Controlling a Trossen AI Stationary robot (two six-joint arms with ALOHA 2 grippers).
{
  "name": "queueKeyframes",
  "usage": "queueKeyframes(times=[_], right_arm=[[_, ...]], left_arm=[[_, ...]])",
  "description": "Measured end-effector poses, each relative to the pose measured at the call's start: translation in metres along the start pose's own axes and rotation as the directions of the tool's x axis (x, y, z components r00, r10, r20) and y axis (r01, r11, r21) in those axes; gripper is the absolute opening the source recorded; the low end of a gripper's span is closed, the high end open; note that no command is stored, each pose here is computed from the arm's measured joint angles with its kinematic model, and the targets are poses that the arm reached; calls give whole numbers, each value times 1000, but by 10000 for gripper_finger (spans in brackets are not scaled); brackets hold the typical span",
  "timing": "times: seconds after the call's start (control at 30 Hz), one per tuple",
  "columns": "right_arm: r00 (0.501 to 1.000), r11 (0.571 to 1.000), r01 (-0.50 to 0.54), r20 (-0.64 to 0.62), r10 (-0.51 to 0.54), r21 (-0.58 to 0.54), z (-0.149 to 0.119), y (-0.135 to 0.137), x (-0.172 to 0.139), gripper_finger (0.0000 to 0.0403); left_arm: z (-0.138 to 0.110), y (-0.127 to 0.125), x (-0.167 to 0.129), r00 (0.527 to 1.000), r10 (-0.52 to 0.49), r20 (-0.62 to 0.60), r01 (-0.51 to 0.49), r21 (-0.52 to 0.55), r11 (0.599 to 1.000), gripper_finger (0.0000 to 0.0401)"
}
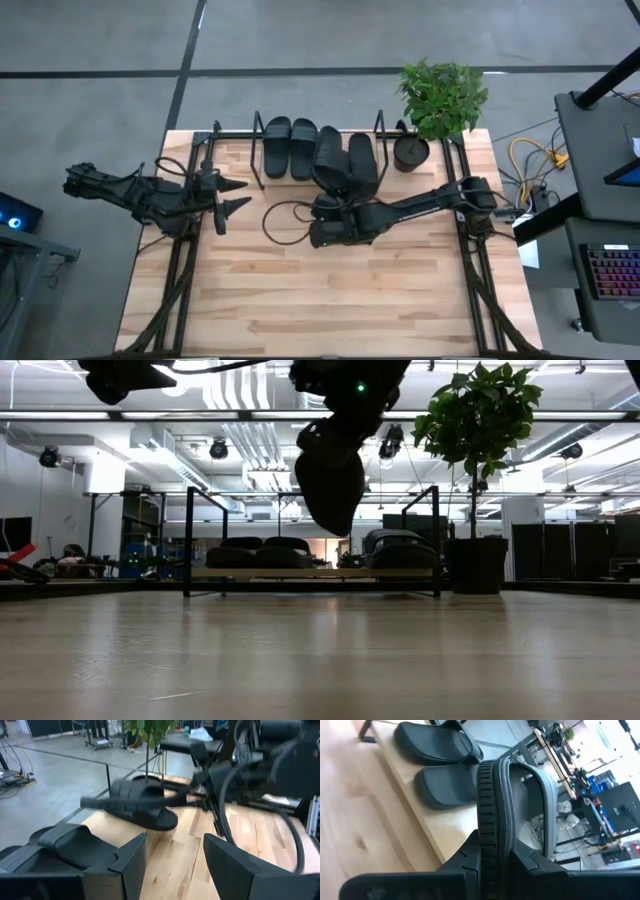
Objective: Pick and place slides into the shelf
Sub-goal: Put the black slide on the shelf
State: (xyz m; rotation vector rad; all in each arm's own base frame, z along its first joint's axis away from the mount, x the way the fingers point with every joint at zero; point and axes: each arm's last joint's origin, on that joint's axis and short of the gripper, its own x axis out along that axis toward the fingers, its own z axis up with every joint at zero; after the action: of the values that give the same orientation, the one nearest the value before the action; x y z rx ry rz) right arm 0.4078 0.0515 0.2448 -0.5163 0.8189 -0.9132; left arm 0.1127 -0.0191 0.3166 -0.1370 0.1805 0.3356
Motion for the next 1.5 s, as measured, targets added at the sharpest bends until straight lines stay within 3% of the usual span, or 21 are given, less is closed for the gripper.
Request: queueKeyframes(times=[0.57,0.83,1.5], right_arm=[[997,990,-68,-57,61,-127,-14,23,10,38],[995,982,-67,-79,54,-174,-17,20,15,38],[973,949,-200,-161,164,-244,-18,13,36,38]], left_arm=[[3,16,-22,998,-11,58,13,-36,999,180],[3,16,-22,999,-12,53,14,-32,999,180],[1,17,-22,999,-10,39,11,-23,1000,180]])
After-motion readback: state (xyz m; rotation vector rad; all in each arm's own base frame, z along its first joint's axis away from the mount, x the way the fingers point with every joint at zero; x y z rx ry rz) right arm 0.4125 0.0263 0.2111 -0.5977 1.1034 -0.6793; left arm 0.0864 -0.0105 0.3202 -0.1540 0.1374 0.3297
